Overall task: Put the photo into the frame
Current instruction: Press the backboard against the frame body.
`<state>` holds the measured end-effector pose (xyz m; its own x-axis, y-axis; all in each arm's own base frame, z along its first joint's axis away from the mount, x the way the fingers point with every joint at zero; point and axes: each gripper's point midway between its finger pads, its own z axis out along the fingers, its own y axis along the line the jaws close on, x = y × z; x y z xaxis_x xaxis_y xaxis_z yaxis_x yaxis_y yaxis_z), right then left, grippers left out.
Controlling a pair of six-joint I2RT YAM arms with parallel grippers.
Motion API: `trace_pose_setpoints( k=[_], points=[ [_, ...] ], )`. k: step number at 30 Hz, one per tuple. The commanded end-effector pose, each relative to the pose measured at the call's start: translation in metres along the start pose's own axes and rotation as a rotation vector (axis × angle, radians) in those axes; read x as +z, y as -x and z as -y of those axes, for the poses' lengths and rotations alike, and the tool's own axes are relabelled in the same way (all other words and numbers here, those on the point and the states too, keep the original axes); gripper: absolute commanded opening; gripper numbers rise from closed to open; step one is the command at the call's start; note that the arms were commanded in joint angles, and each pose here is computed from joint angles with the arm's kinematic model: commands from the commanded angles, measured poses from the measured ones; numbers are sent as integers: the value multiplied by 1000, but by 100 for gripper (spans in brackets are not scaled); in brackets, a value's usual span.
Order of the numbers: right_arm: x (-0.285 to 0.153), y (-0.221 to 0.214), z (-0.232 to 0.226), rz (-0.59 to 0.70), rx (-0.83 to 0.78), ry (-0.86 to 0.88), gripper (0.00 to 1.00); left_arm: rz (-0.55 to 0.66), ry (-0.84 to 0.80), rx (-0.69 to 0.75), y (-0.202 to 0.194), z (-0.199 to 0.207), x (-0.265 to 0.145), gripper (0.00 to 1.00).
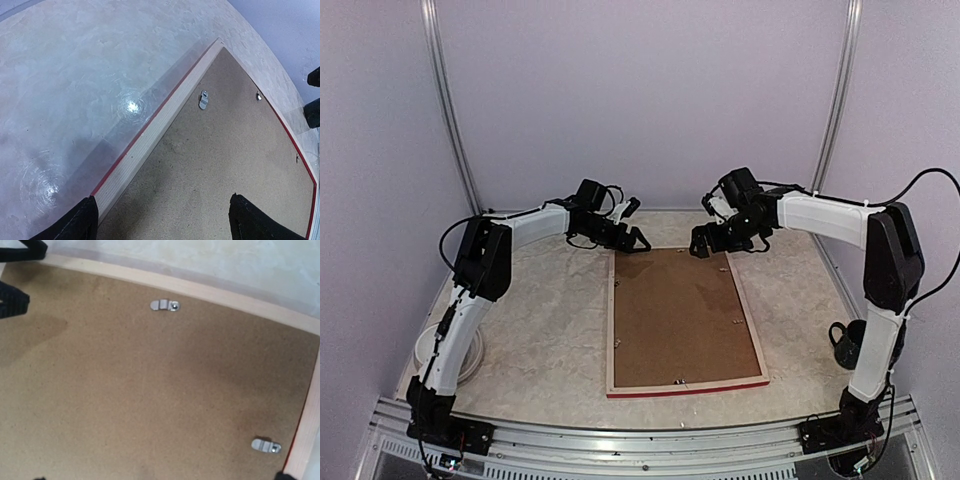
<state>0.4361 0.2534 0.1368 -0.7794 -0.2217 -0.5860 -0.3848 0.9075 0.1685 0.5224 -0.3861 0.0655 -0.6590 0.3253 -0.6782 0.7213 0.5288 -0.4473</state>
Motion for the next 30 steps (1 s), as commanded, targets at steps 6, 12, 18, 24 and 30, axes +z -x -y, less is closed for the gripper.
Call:
trace_pose_setpoints(
  k=[6,12,18,24,30],
  points=[
    [-11,6,-4,17,11,31,99,-63,-83,34,-20,14,-1,89],
    [-2,-7,-6,-22,15,54,99,-49,-111,36,-16,19,-7,89],
    [3,-14,-7,-36,21,60,99,-106,13,12,-31,-9,5,88],
    [20,-37,-14,-114,0,61,99,-34,-10,-6,-24,-1,-1,88],
    [46,-68,-20,-202,-10,58,99,66,-34,-57,4,31,-20,88]
  ],
)
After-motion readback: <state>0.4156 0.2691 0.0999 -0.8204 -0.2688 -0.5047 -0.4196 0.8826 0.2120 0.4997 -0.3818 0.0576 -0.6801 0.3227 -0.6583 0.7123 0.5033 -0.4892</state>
